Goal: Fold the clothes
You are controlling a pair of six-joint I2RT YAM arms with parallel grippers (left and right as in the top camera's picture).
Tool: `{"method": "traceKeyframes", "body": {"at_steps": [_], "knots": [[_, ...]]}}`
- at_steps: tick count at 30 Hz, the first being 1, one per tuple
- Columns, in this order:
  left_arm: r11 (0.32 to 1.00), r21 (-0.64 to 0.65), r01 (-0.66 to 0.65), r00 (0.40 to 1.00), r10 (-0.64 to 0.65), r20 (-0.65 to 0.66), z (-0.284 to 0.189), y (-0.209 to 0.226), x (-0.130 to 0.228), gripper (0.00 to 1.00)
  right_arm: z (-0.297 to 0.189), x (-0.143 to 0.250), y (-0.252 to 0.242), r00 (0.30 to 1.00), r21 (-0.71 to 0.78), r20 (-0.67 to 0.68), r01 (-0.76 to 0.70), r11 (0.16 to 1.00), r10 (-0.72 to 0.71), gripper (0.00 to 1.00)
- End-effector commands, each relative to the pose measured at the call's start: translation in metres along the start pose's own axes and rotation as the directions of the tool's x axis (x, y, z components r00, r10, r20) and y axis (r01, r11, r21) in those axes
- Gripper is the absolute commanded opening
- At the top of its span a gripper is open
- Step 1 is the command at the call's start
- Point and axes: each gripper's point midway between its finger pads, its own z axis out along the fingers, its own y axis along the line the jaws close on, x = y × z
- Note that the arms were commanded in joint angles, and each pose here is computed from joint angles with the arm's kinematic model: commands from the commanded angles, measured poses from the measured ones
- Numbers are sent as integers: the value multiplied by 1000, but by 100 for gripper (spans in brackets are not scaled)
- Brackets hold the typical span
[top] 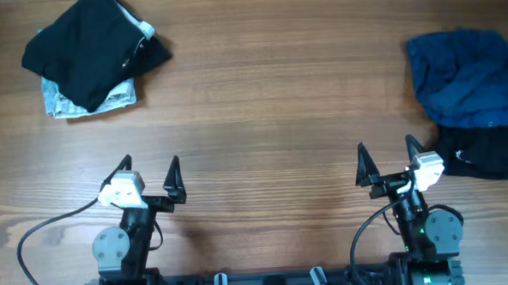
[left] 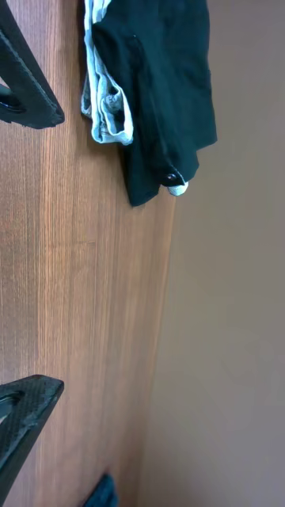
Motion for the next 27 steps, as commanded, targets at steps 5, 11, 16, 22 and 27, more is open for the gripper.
{"method": "traceKeyframes", "body": {"at_steps": [5, 11, 16, 22, 27], "knots": [[1000, -14, -22, 1000, 22, -5, 0, 3, 3, 100, 0, -2, -4, 1000, 21, 9, 12, 1000, -12, 100], [1000, -14, -22, 1000, 22, -5, 0, 3, 3, 100, 0, -2, -4, 1000, 21, 9, 12, 1000, -12, 100], [1000, -14, -22, 1000, 22, -5, 0, 3, 3, 100, 0, -2, -4, 1000, 21, 9, 12, 1000, -12, 100], [1000, -14, -22, 1000, 22, -5, 0, 3, 3, 100, 0, -9, -8, 998, 49, 36, 44, 998, -46, 100], [1000, -14, -22, 1000, 22, -5, 0, 3, 3, 100, -4, -41, 2, 981, -20, 169, -97, 995, 99, 100]]}}
